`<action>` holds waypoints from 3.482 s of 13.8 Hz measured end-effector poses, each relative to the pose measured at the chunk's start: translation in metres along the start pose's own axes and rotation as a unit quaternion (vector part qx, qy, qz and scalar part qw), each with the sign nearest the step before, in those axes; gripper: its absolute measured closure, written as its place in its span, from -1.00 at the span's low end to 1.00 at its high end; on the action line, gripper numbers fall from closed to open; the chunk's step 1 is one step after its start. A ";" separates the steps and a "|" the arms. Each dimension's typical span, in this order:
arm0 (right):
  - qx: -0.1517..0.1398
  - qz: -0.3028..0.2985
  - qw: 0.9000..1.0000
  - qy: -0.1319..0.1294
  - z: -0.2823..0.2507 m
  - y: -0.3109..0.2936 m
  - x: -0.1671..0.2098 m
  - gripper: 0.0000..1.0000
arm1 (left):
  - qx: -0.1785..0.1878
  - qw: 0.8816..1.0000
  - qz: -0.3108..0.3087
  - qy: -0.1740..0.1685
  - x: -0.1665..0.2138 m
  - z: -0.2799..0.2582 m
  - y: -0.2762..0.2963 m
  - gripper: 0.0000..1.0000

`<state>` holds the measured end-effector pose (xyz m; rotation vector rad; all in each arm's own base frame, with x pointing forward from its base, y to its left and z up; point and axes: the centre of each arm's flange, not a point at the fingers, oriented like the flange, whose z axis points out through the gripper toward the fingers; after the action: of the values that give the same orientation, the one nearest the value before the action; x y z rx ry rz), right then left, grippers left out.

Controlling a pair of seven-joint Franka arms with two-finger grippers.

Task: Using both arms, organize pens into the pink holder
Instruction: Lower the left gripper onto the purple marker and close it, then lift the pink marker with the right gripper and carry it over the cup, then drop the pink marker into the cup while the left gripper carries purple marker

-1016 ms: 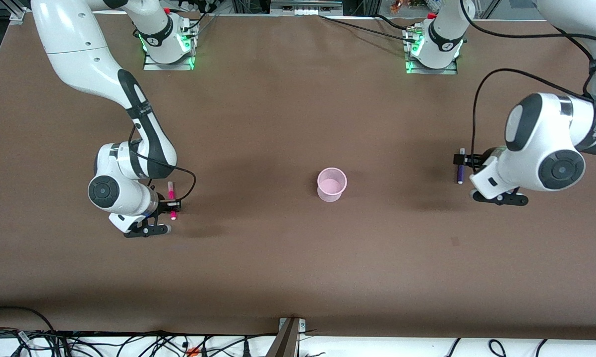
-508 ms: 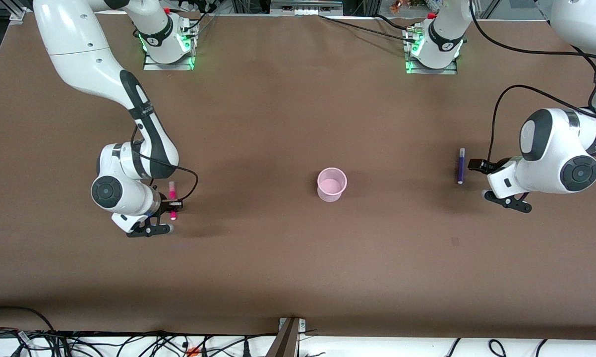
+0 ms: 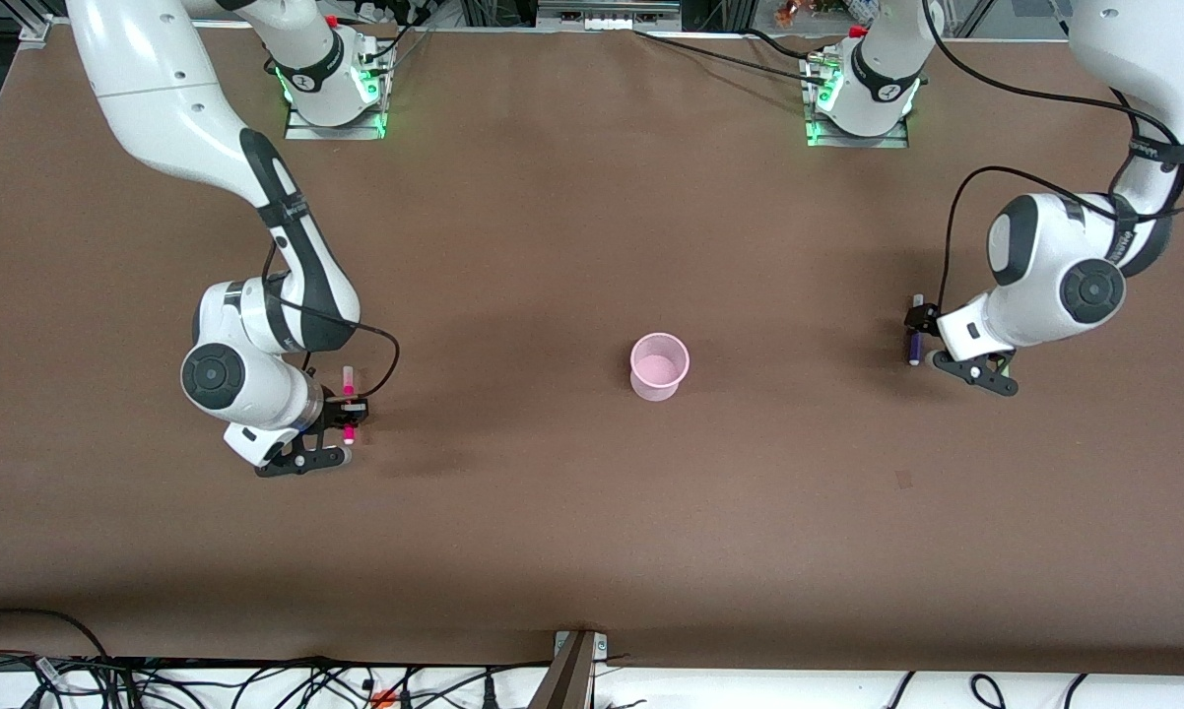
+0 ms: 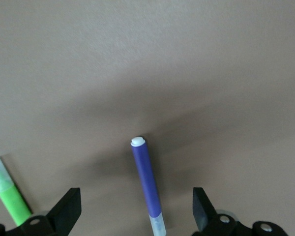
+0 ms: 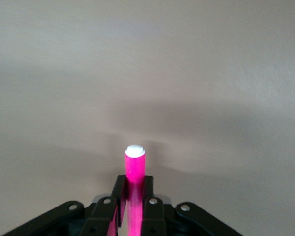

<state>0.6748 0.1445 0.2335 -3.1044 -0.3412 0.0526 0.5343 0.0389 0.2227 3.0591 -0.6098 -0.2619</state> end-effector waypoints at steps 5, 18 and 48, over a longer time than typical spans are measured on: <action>0.032 -0.078 0.995 0.055 -0.112 -0.093 -0.018 0.67 | 0.004 1.000 0.001 0.017 -0.012 0.012 0.005 -1.00; 0.190 -0.172 0.894 0.368 -0.161 -0.344 -0.124 0.67 | -0.001 0.999 0.021 0.030 -0.010 0.040 0.008 -0.10; 0.221 -0.145 0.853 0.450 -0.001 -0.404 -0.079 0.60 | -0.209 0.958 0.166 0.105 0.066 -0.074 0.042 0.67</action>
<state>0.5100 0.5212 0.2454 -2.2462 -0.6147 -1.1012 0.5907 -0.0266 0.2864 2.4889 -0.9027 -0.0461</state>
